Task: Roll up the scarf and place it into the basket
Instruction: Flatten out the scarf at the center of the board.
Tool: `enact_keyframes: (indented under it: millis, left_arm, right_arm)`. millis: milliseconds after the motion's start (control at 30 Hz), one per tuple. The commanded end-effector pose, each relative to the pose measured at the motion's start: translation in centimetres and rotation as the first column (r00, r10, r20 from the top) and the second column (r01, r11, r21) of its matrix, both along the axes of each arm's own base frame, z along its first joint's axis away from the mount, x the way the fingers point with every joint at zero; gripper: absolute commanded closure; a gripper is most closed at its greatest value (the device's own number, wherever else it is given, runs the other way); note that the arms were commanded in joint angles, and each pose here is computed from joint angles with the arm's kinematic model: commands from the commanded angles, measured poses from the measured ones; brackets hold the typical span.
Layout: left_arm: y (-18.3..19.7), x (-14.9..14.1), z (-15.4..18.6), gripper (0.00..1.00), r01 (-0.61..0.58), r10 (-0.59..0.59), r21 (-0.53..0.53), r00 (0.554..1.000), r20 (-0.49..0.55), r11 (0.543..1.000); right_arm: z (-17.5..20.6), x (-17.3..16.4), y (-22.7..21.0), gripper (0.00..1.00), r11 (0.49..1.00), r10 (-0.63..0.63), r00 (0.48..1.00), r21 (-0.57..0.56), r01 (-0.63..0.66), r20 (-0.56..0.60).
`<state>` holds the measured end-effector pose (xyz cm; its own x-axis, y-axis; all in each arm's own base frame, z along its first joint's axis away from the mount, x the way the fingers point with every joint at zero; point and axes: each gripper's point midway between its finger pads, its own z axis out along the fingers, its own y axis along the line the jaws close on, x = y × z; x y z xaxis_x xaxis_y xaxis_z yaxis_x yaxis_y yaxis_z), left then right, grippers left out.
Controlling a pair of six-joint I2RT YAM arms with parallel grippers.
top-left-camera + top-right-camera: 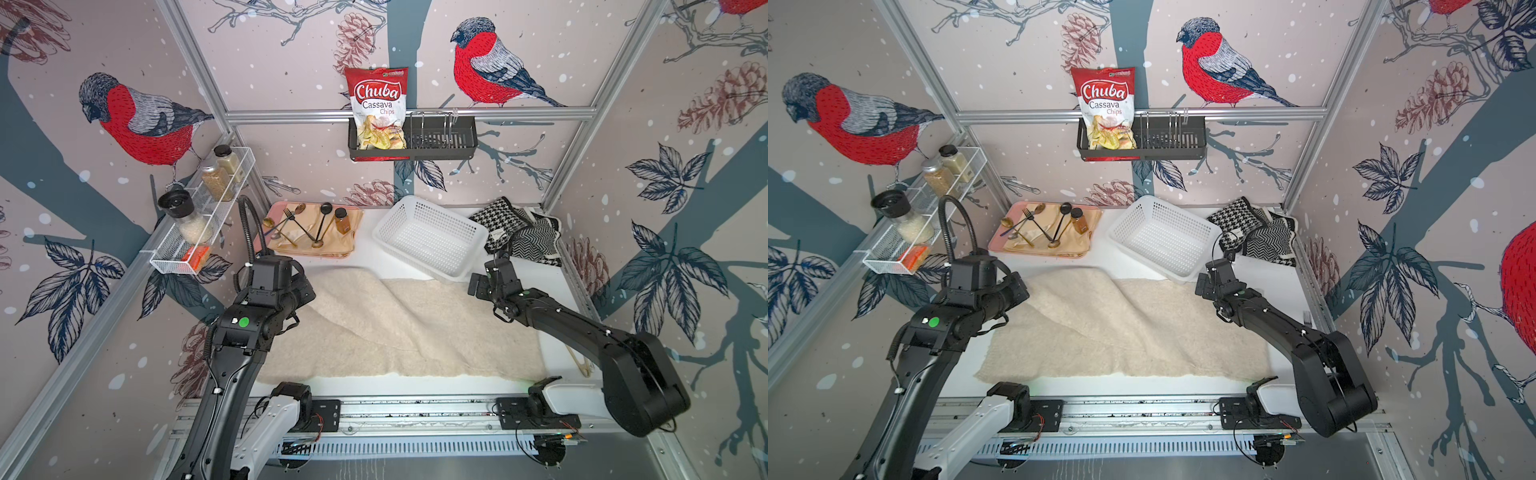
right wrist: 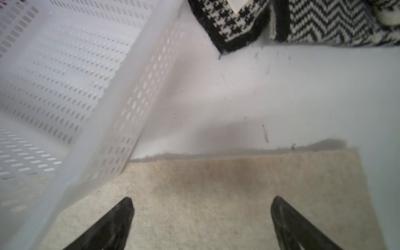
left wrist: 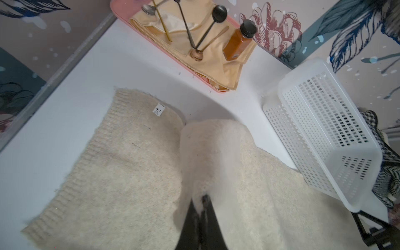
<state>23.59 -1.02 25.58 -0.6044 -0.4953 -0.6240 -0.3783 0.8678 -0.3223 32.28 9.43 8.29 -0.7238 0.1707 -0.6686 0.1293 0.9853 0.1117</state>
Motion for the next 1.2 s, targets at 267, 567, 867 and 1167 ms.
enact_keyframes:
  millis: [267,567,867,1167]
  left_arm:
    - [7.3,-7.3,-4.1,1.0,-0.408,0.441,0.208,0.886,-0.144,0.889]
    - [8.4,-7.4,-3.3,1.0,-0.39,0.434,0.289,0.894,-0.106,0.874]
    - [6.6,-6.1,-0.3,0.02,-0.462,0.462,0.019,0.886,0.03,0.886]
    - [1.5,1.4,-1.3,0.02,-0.213,0.216,-0.093,0.976,0.015,0.972]
  right_arm:
    - [-4.6,-3.5,-3.3,0.0,0.975,-0.198,0.96,0.056,0.213,-0.199]
    - [-6.5,-2.2,-4.3,0.0,0.971,-0.228,0.928,0.001,0.239,-0.294]
    - [-5.1,-1.6,-3.6,0.0,0.978,-0.201,0.943,0.004,0.209,-0.265]
    - [-3.1,-2.0,0.7,0.0,0.983,-0.07,0.97,0.146,0.107,-0.233]
